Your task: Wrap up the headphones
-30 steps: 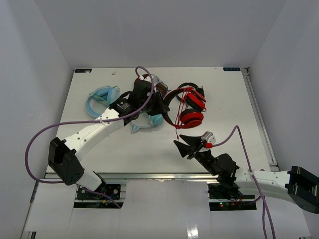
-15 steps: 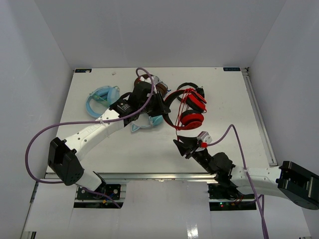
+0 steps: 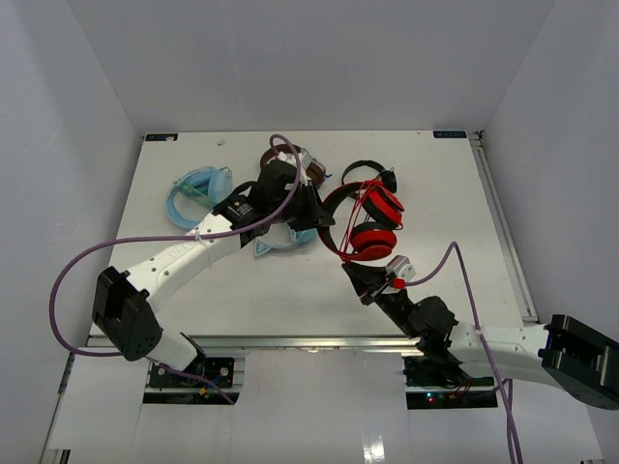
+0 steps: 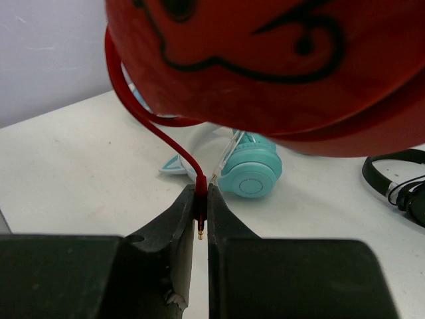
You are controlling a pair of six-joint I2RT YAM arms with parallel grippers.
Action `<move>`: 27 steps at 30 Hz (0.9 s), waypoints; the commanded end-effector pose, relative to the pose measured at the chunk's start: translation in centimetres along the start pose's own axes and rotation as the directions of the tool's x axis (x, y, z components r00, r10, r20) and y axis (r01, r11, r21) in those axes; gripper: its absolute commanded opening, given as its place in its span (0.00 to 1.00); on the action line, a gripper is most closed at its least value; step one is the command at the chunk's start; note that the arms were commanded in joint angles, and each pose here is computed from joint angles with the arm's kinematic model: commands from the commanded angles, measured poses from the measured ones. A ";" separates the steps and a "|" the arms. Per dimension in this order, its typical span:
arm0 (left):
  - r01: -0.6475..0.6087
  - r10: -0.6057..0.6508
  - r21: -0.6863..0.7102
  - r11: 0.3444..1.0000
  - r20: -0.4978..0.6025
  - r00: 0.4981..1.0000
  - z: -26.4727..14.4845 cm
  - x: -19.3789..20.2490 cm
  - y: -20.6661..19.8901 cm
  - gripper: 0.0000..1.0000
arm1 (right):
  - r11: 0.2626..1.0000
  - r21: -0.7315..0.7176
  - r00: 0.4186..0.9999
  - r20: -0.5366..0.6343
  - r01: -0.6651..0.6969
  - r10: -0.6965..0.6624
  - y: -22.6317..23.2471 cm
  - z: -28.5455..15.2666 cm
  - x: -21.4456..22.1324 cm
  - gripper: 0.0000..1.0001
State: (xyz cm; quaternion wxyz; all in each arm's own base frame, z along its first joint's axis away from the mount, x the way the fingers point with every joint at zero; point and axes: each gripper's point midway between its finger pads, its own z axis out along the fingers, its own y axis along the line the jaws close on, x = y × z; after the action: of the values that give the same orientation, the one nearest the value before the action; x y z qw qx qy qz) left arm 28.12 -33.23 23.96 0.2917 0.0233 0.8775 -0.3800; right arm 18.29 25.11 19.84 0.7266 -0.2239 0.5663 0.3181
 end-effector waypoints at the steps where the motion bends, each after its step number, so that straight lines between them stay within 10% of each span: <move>1: -0.059 0.064 0.227 0.972 -0.014 0.998 -2.1 -0.4 -4.9 0.00 | 0.993 0.092 0.998 0.003 0.068 -0.069 -2.9 -2.9 1.4 0.08; 27: -0.214 0.246 0.208 0.954 -0.138 0.960 1.9 2.4 -1.8 0.00 | 0.953 0.289 0.995 0.026 0.085 -0.096 -6.9 -5.0 0.8 0.08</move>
State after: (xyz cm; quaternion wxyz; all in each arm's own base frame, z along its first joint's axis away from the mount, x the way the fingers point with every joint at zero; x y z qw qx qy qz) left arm 26.07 -36.07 23.30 0.2524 0.1557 0.8488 -0.4377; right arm 19.14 20.67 25.20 0.7937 -0.1452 0.5192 0.2817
